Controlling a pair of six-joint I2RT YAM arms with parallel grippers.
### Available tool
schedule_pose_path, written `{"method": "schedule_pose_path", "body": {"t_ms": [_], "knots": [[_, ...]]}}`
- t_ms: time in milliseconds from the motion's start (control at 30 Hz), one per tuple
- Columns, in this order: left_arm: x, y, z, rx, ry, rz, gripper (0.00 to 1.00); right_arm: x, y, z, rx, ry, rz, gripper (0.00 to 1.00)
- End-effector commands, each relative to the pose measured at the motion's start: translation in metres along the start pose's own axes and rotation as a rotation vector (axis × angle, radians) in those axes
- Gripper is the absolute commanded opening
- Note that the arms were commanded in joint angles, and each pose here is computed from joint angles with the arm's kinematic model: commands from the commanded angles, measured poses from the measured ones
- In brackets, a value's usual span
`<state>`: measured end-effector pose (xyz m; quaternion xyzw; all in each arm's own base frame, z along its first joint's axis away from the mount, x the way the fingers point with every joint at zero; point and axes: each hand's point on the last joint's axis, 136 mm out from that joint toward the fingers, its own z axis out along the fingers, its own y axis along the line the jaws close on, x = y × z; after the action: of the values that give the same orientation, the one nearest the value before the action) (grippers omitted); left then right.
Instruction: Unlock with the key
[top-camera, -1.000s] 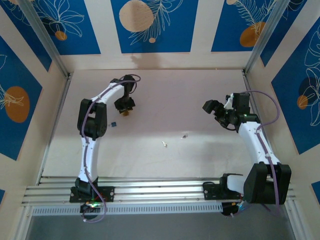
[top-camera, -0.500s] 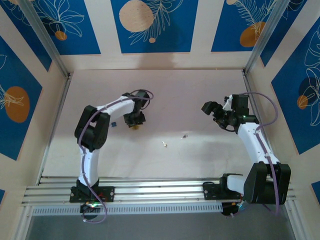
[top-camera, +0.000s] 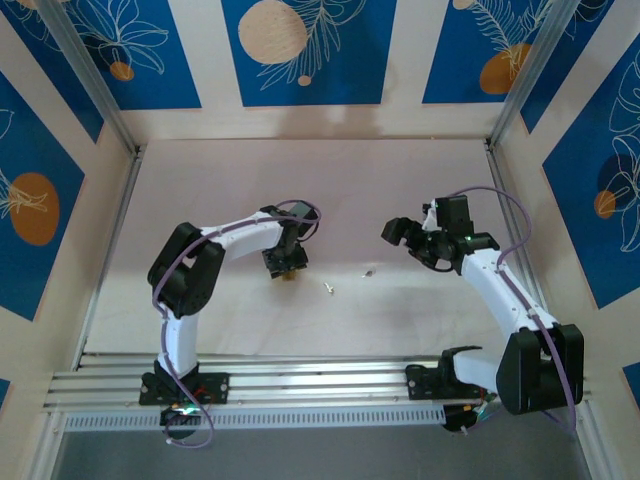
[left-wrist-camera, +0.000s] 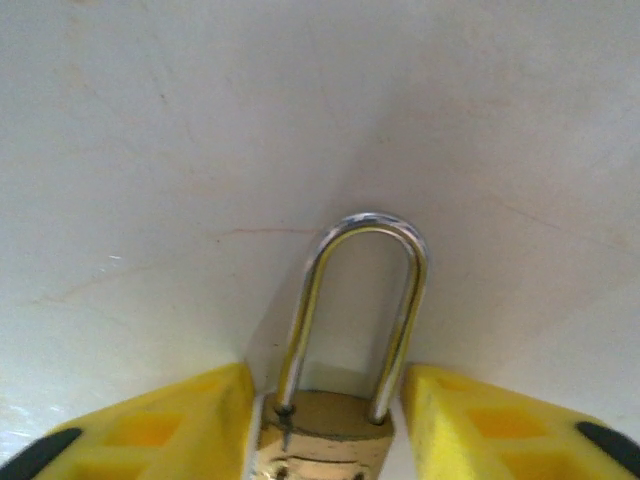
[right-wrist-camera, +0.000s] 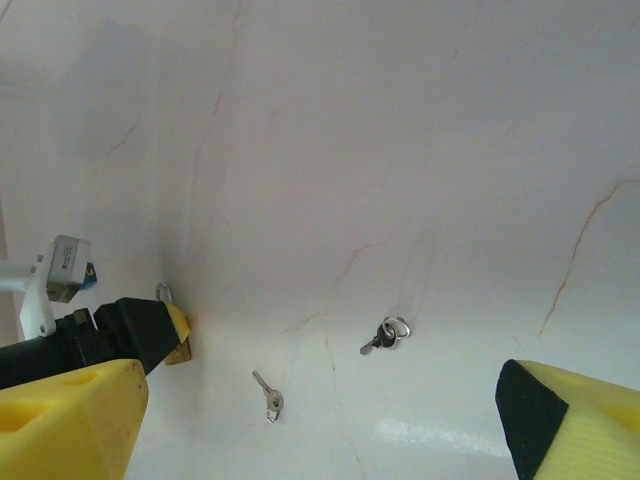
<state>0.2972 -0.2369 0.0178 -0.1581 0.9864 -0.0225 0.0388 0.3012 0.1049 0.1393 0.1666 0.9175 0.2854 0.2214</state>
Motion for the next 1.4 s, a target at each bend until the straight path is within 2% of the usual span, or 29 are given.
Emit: {"method": "schedule_pose_path", "body": {"t_ms": [0, 167, 300, 633, 733, 867, 1033, 1067, 1100, 1300, 1367], "knots": [[0.03, -0.007, 0.009, 0.029, 0.111, 0.001, 0.49, 0.008, -0.002, -0.006, 0.024, 0.008, -0.017, 0.91], [0.022, -0.024, -0.006, 0.101, 0.083, 0.04, 0.6, 0.015, -0.005, -0.006, 0.044, 0.023, -0.024, 0.91], [0.008, -0.049, -0.03, 0.217, 0.017, 0.084, 0.76, 0.021, -0.012, -0.002, 0.104, 0.044, -0.038, 0.91], [-0.013, -0.034, -0.053, 0.146, -0.071, 0.198, 0.97, 0.036, 0.0, 0.001, 0.107, 0.08, -0.126, 0.92], [-0.019, -0.024, -0.058, 0.131, -0.104, 0.217, 1.0, 0.043, 0.006, 0.003, 0.102, 0.105, -0.151, 0.89], [-0.031, -0.011, -0.072, 0.11, -0.173, 0.265, 1.0, 0.051, 0.005, 0.008, 0.168, 0.13, -0.176, 0.86], [-0.046, 0.008, -0.104, 0.095, -0.349, 0.351, 1.0, 0.058, 0.0, 0.019, 0.311, 0.139, -0.202, 0.79], [-0.047, 0.012, -0.109, 0.097, -0.377, 0.351, 1.0, 0.06, 0.002, 0.022, 0.328, 0.14, -0.211, 0.77], [-0.048, 0.016, -0.114, 0.105, -0.41, 0.342, 1.0, 0.063, 0.005, 0.025, 0.338, 0.144, -0.218, 0.7], [-0.045, 0.035, -0.133, 0.175, -0.539, 0.299, 1.0, 0.096, 0.03, 0.055, 0.337, 0.266, -0.274, 0.28], [-0.041, 0.039, -0.134, 0.204, -0.553, 0.289, 1.0, 0.104, 0.032, 0.063, 0.371, 0.3, -0.288, 0.22]]}}
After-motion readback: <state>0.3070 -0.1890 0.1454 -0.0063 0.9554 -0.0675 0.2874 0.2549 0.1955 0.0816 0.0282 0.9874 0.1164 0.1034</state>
